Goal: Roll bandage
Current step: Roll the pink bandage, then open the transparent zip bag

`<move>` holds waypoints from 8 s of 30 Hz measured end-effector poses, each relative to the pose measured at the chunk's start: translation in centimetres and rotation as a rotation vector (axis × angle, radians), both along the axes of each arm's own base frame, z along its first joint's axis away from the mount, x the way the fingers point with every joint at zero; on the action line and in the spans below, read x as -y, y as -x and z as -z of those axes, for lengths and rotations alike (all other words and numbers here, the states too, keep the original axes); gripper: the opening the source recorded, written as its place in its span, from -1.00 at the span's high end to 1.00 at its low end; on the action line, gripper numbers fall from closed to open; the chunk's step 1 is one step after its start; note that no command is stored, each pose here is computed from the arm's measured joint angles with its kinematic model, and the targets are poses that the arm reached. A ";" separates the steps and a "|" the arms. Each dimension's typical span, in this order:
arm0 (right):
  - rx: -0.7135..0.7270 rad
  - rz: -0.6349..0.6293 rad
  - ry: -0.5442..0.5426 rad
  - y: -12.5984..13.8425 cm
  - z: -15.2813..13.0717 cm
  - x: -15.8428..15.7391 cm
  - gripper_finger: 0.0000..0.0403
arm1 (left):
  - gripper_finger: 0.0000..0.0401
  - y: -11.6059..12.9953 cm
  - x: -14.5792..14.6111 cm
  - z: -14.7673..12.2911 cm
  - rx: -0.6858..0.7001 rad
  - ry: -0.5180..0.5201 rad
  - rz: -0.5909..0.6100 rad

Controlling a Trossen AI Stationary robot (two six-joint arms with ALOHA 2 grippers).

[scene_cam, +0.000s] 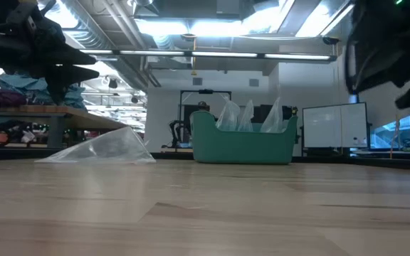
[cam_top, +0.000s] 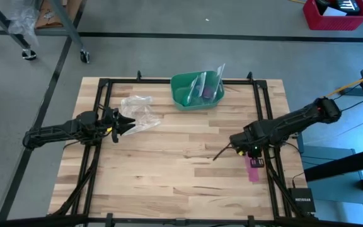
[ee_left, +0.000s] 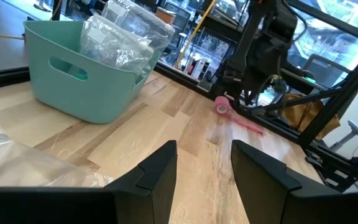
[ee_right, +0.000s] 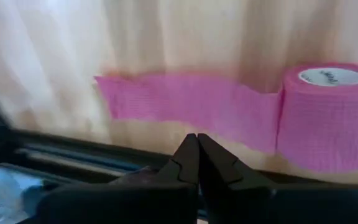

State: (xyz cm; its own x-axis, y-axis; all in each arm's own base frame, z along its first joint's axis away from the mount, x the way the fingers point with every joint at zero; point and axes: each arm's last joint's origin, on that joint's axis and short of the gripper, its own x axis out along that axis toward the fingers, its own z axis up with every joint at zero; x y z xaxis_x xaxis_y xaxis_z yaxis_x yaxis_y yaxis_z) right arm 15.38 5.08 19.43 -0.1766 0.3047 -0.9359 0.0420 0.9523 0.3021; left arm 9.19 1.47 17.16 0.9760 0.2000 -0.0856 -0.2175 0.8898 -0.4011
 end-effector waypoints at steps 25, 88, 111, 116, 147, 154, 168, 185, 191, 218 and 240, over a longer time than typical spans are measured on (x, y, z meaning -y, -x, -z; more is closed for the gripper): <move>-0.006 0.066 0.478 -0.8 1.2 3.2 0.99 | 0.28 0.0 0.0 0.0 0.001 0.000 0.000; -0.049 0.192 0.294 -0.1 3.2 1.1 0.99 | 0.28 0.0 0.0 0.0 0.001 0.003 -0.001; -0.115 0.343 0.093 2.3 0.3 -9.1 0.99 | 0.28 0.0 0.0 0.0 0.002 0.023 -0.002; -0.084 0.414 0.050 3.0 0.2 -11.1 0.99 | 0.28 0.0 0.0 0.0 0.002 0.029 -0.002; 0.745 0.549 0.516 0.9 -0.2 -9.0 0.99 | 0.28 -2.7 1.8 -1.9 0.182 0.195 0.253; 0.754 0.606 0.576 -0.3 -0.3 -7.6 0.99 | 0.28 -4.3 2.4 -2.2 0.224 0.093 0.252; 0.829 0.786 0.738 -2.5 -0.5 -4.3 0.98 | 0.28 -7.3 1.4 -3.7 0.170 -0.106 0.085; 0.894 0.738 0.717 -5.4 -1.1 -2.7 0.98 | 0.28 -5.9 0.1 1.5 -0.536 -0.194 -0.097; 0.934 0.714 0.727 -6.6 -1.5 -1.8 0.98 | 0.28 -4.9 0.6 2.8 -0.707 -0.224 -0.029; 1.195 0.607 0.807 -10.6 -4.4 1.9 0.98 | 0.29 -4.8 -0.1 2.5 -0.622 -0.140 -0.370; 1.186 0.467 0.701 -10.7 -4.2 1.5 0.98 | 0.29 -4.3 -1.1 3.1 -0.669 0.071 -0.333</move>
